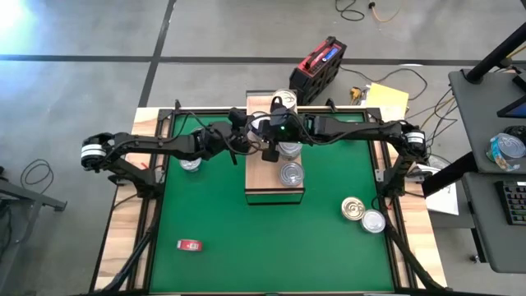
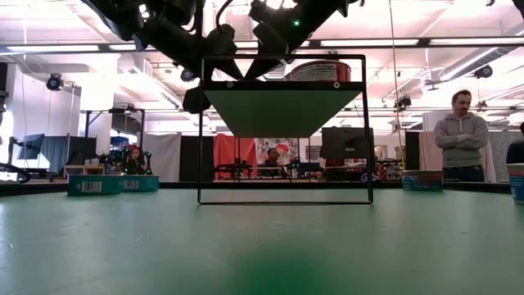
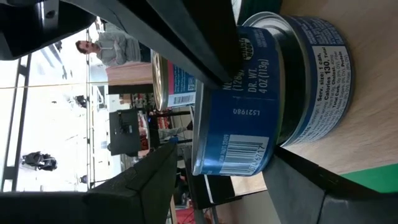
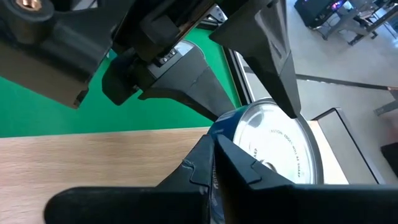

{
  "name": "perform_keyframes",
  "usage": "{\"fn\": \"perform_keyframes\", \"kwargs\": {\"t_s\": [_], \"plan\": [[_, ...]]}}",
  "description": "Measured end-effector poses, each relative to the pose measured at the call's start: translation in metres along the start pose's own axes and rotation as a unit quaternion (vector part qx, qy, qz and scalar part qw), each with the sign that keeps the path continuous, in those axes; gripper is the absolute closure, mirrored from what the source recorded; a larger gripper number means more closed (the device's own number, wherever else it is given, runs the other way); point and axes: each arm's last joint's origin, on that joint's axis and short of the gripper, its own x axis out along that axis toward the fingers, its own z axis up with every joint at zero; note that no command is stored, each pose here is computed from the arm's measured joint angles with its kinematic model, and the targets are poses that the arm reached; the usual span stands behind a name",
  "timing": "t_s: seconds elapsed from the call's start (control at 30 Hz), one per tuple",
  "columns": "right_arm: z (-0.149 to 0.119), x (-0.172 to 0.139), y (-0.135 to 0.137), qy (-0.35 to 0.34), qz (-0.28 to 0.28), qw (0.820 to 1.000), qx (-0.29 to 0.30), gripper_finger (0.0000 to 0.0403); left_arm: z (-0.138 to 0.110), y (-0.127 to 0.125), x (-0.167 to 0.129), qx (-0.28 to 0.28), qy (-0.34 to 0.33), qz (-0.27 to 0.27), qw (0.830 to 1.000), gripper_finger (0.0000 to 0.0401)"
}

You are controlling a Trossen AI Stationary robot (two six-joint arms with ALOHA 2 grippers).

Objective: Stack canned seafood by type on shelf
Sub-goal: Stack the blue tuna can on top of the blue tuna can on the shelf

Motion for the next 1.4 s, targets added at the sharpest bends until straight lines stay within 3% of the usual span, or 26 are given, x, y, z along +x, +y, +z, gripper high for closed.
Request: {"fn": "perform_keyframes", "kwargs": {"t_s": [1.4], "plan": [[0.0089,-0.0016,-0.0041,-0.031,-0.014,0.999,0.001,0.0394,0.0023,0.0032,-0.0002,-0.013,-0.029,0.011,0.999,0.0191]]}}
